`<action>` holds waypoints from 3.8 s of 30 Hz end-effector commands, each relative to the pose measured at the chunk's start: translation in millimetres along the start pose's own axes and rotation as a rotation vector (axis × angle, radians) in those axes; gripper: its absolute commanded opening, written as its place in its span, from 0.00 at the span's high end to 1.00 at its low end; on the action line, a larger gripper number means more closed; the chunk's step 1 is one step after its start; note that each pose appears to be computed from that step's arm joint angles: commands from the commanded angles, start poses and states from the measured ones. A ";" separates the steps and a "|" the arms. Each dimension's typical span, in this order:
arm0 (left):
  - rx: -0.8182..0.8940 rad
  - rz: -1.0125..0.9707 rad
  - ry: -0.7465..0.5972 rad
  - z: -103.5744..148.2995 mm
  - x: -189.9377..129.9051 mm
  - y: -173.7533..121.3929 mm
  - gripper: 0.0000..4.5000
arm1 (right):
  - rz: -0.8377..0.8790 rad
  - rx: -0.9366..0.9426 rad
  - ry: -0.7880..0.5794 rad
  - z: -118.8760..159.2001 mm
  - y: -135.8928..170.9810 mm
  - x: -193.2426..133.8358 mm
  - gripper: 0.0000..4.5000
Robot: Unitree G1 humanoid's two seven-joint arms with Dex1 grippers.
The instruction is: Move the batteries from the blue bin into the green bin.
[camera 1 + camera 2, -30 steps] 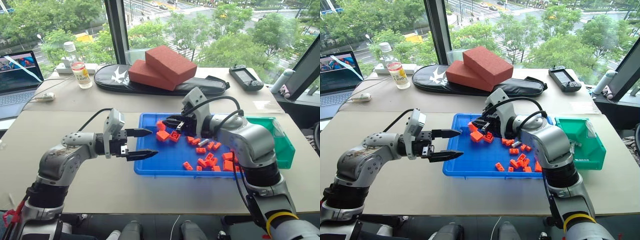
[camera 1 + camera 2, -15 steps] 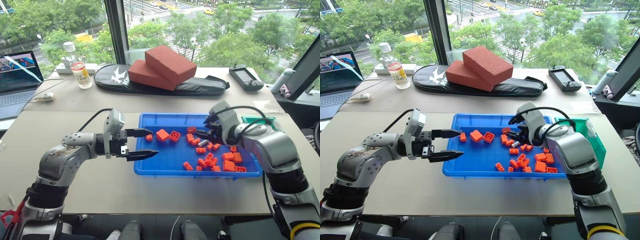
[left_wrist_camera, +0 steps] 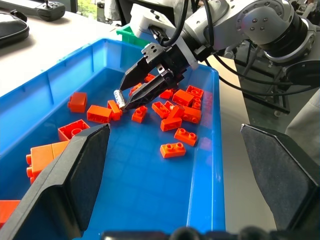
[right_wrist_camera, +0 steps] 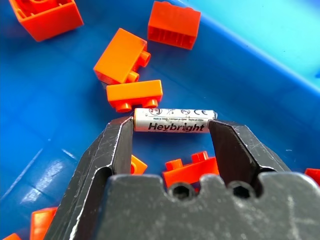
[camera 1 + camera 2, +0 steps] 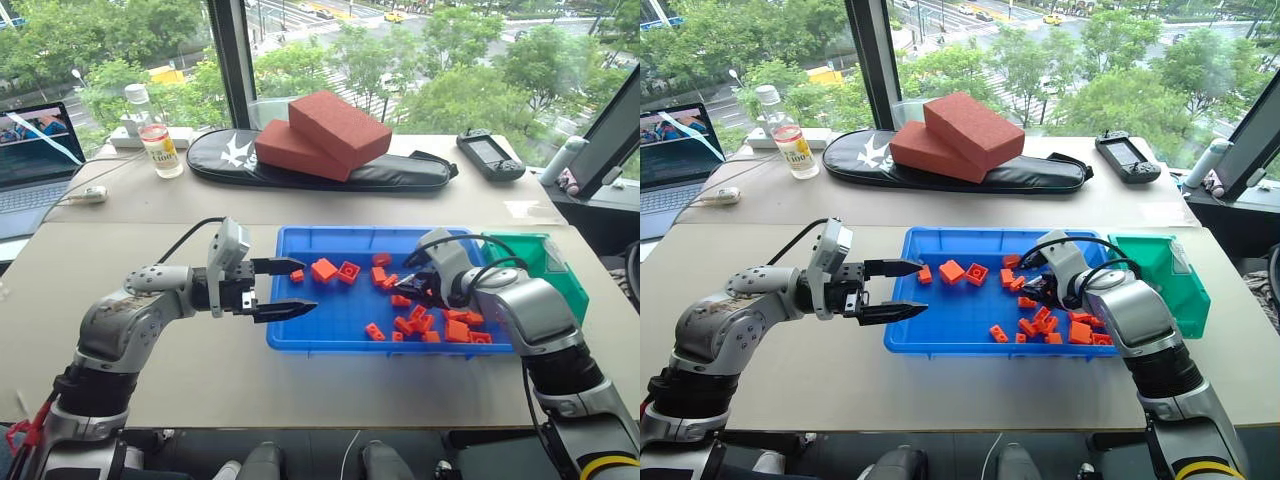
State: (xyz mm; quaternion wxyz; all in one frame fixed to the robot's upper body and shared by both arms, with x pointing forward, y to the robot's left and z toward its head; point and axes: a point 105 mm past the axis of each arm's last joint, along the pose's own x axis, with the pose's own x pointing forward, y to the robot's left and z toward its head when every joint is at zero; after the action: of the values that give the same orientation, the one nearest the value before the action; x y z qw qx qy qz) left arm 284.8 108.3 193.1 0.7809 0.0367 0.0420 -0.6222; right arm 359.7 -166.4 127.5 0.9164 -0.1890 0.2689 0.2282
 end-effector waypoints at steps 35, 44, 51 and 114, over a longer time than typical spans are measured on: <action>0.039 0.001 -0.013 9.4 -1.0 -3.8 0.00 | 0.077 -0.022 -0.039 9.1 -2.4 15.5 0.39; 0.041 -0.003 -0.014 10.8 -0.4 -1.8 0.00 | 0.042 -0.050 -0.134 32.6 -12.9 -19.3 0.44; 0.044 -0.009 -0.015 11.0 1.6 -1.4 0.00 | -0.206 0.026 -0.291 60.6 -71.9 -91.8 0.44; 0.069 -0.001 -0.010 17.1 -7.9 4.5 0.00 | 0.335 -0.222 -0.394 -1.9 27.3 -126.3 0.01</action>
State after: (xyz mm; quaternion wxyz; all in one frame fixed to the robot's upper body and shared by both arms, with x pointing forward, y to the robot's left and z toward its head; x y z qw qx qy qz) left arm 289.9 117.7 201.9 0.7844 0.0482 0.0391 -0.6171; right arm 250.2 -185.5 182.1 0.8738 -0.1773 0.1120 0.4388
